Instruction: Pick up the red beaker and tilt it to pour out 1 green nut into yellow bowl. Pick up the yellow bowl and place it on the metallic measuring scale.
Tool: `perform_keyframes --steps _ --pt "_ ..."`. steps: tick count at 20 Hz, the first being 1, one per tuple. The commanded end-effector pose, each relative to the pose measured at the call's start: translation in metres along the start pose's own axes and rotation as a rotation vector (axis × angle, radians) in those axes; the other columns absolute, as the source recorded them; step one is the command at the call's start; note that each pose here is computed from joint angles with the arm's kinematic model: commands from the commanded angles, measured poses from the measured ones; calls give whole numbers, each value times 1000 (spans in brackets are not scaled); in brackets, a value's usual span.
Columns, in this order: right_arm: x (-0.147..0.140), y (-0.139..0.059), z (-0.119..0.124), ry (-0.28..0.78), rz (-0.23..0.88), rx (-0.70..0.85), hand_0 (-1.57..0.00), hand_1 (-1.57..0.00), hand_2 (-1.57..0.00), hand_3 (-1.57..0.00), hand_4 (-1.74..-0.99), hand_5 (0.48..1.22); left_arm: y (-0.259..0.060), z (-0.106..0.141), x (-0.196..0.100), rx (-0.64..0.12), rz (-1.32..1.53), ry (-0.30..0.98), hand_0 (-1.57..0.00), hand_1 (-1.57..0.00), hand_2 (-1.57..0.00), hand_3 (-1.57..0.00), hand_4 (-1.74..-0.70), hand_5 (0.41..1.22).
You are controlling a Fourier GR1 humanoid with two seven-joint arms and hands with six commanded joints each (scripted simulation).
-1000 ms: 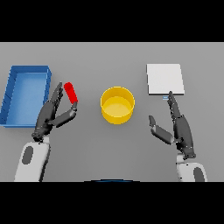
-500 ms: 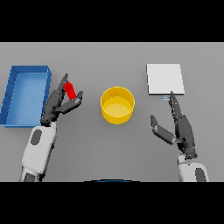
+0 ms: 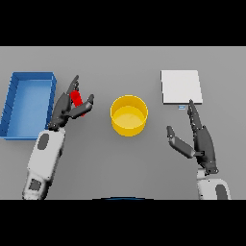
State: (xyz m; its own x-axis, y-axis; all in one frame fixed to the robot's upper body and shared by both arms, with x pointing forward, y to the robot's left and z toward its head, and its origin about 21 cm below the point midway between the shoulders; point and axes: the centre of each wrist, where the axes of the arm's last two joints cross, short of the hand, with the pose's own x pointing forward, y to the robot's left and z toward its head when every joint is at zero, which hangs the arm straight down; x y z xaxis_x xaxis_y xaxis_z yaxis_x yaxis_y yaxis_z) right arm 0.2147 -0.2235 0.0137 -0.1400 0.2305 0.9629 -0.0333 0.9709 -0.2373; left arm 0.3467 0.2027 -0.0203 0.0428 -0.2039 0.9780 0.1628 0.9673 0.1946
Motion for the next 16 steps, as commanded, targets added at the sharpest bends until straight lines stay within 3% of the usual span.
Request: perform_keyframes --steps 1,2,3,5,8,10,13,16 --pt "2 2 -1 -6 4 3 1 1 1 1 -1295 683 1 -3 1 12 8 -7 1 1 -30 -3 -1389 752" --pt "-1 -2 -2 7 12 0 1 1 1 1 -1291 684 -3 -5 3 19 20 -13 -81 -84 -122 -75 -1416 770" --pt "-1 4 -1 3 0 9 1 1 1 1 -1289 684 -5 -8 4 34 42 7 -253 -276 -307 -220 -1444 795" --pt "-1 4 -4 8 4 4 1 1 1 1 -1285 683 -12 -10 2 68 36 26 -681 -701 -715 -706 -1441 949" --pt "0 3 -4 -1 0 8 1 1 1 1 -1290 684 -15 -11 0 82 -17 -20 -1115 -1125 -1133 -1128 -1443 1082" --pt "1 6 -5 -19 0 19 1 1 1 1 -1293 682 -16 -10 2 80 -1 -7 -1279 -1286 -1290 -1288 -1447 1132" --pt "1 6 -8 -11 6 23 1 1 1 1 -1296 682 -17 -10 1 102 13 -56 -1422 -1425 -1427 -1426 -1591 1123" --pt "-5 7 -7 -17 13 17 1 1 1 1 -1274 674 -18 -12 9 105 19 -92 -1495 -1496 -1497 -1497 -1664 1108"
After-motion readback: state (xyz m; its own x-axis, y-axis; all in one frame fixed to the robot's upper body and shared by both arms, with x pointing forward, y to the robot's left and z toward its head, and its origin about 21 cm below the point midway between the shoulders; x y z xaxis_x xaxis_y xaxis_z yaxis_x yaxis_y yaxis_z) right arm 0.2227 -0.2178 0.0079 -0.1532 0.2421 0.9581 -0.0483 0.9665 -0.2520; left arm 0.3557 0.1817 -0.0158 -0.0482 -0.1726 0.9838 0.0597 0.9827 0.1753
